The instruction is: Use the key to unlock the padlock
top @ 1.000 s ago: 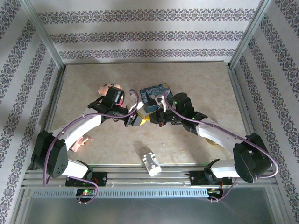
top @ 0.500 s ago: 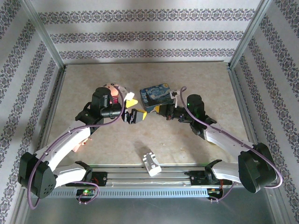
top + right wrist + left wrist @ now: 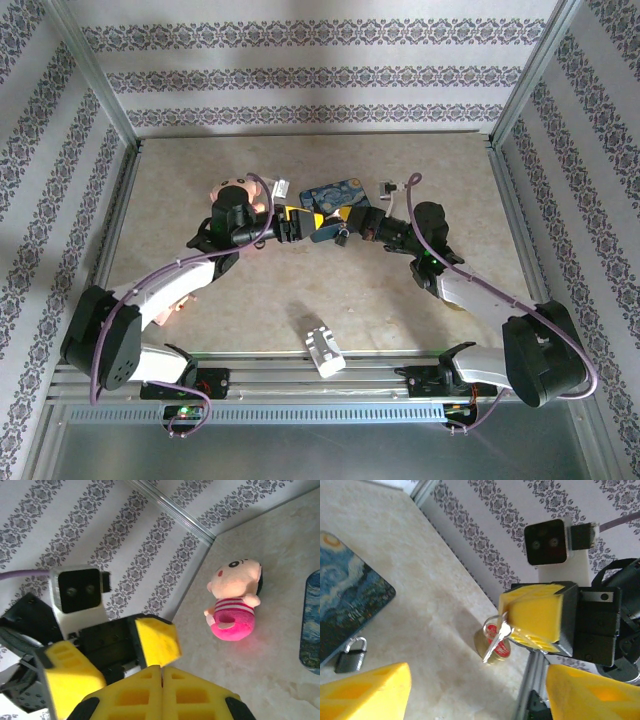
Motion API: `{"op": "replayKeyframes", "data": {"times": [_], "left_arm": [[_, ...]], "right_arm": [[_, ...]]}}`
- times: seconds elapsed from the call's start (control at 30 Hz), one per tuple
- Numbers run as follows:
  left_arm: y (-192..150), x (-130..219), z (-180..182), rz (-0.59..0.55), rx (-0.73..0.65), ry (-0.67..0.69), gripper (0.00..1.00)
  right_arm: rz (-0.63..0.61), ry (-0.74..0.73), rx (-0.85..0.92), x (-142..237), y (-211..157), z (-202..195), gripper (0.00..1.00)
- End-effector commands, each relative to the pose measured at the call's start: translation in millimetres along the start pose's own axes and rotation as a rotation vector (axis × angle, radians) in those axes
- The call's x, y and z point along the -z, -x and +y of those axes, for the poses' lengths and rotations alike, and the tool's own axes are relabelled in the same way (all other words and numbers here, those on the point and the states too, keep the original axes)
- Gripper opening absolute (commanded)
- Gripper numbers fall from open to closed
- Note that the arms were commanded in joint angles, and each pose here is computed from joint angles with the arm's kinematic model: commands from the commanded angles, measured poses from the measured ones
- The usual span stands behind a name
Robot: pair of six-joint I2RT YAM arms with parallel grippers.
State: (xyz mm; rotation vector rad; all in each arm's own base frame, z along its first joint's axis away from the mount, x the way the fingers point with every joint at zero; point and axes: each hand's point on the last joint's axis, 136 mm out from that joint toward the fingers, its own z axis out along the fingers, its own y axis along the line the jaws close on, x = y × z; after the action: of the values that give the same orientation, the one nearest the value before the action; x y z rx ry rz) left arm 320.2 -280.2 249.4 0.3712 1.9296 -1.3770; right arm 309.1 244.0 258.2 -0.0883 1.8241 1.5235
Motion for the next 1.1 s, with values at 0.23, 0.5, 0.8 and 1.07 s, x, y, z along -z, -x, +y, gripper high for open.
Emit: {"op": "replayKeyframes", "data": {"times": [0.23,0.5,0.8,1.07], "left_arm": [[22,-3,-35,-0.032,-0.033,-0.165,0.53],[20,-7,-44,-0.019,-0.038,-0.227,0.43],[19,-9,-46,-0.009,-0.041,-0.246,0.28],[20,-9,-48,-0.015,-0.051,-0.256,0.18]], "right_arm": [[-0.048,0.117,0.014,0,18,32,0.0],[-0.041,0.132,0.007,-4,16,35,0.0],[-0.037,0.145,0.001,-8,15,36,0.0],[-0.022,0.155,-0.001,-11,13,38,0.0]]}}
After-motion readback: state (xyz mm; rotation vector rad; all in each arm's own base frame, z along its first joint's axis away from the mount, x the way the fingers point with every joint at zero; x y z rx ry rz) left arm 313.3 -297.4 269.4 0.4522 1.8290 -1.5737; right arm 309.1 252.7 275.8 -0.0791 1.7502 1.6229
